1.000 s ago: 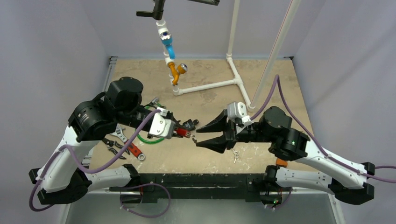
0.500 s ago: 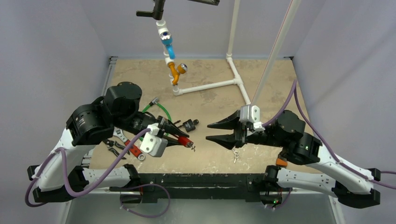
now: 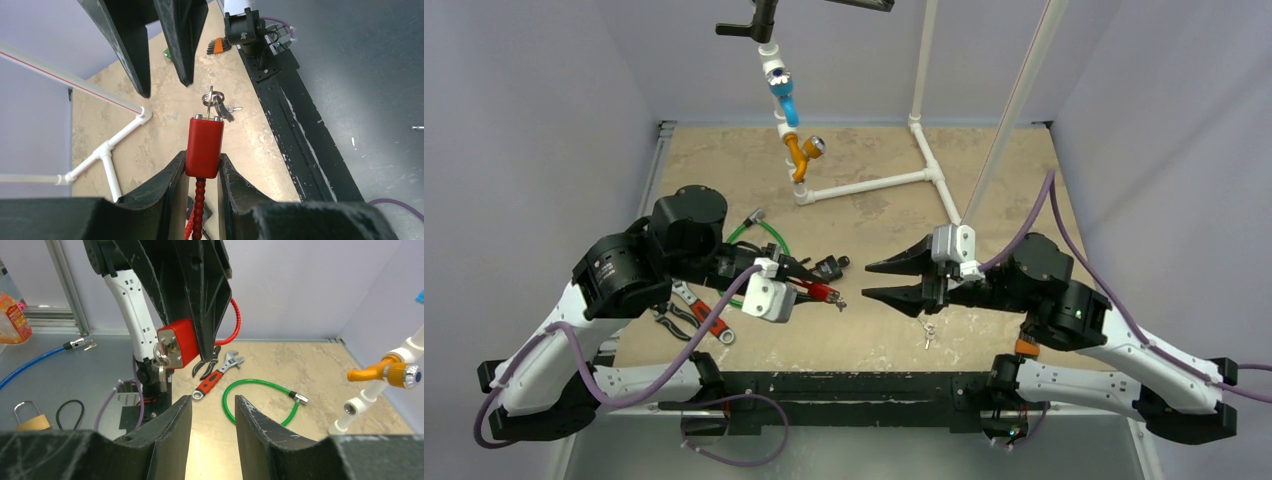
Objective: Unlock with the key
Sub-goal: Unlock the lock.
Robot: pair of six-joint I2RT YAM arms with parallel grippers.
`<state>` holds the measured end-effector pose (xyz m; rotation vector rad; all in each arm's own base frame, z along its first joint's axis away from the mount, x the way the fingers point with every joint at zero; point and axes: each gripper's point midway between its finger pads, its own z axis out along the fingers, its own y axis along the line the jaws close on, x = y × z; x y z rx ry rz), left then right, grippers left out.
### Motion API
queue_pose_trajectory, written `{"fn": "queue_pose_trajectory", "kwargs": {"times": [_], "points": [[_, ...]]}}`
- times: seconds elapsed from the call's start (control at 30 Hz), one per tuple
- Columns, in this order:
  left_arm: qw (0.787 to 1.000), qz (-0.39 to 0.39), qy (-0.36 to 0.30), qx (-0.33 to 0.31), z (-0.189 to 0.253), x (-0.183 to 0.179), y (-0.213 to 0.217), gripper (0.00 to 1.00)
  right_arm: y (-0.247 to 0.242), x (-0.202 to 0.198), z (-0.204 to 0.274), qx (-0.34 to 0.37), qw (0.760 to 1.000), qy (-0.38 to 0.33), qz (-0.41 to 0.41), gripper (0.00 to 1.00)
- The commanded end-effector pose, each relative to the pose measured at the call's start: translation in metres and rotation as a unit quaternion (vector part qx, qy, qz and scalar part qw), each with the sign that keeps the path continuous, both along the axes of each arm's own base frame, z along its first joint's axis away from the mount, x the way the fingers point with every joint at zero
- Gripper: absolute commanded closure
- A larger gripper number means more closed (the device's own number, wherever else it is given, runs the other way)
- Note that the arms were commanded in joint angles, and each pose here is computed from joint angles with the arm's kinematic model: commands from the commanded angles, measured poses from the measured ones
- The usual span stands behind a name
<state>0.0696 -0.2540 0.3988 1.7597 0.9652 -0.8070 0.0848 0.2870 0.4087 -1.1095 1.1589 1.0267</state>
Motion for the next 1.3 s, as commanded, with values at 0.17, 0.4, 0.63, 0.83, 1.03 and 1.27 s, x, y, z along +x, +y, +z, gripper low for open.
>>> {"fn": "queue_pose_trajectory", "kwargs": {"times": [0.17, 0.4, 0.63, 0.83, 1.03, 1.27], "points": [[0.998, 0.051, 0.019, -0.037, 0.009, 0.01, -0.003, 1.0, -0.018, -0.009, 0.067, 0.087, 0.995, -0.041, 0.003, 0.73], [0.993, 0.089, 0.05, -0.057, 0.015, 0.02, -0.007, 1.0, 0.008, -0.011, 0.062, 0.087, 0.995, -0.016, 0.038, 0.76], [0.99, 0.096, 0.075, -0.072, 0.02, 0.02, -0.007, 1.0, 0.013, -0.006, 0.06, 0.097, 0.995, -0.015, 0.029, 0.81], [0.989, 0.097, 0.082, -0.081, 0.024, 0.019, -0.007, 1.0, 0.015, -0.002, 0.055, 0.09, 0.996, -0.012, 0.022, 0.92], [0.984, 0.109, 0.1, -0.096, 0.031, 0.023, -0.007, 1.0, 0.013, 0.0, 0.048, 0.081, 0.997, -0.006, 0.012, 0.95], [0.985, 0.105, 0.105, -0.093, 0.025, 0.022, -0.007, 1.0, -0.01, 0.002, 0.085, 0.13, 0.991, -0.03, -0.017, 0.84]]}}
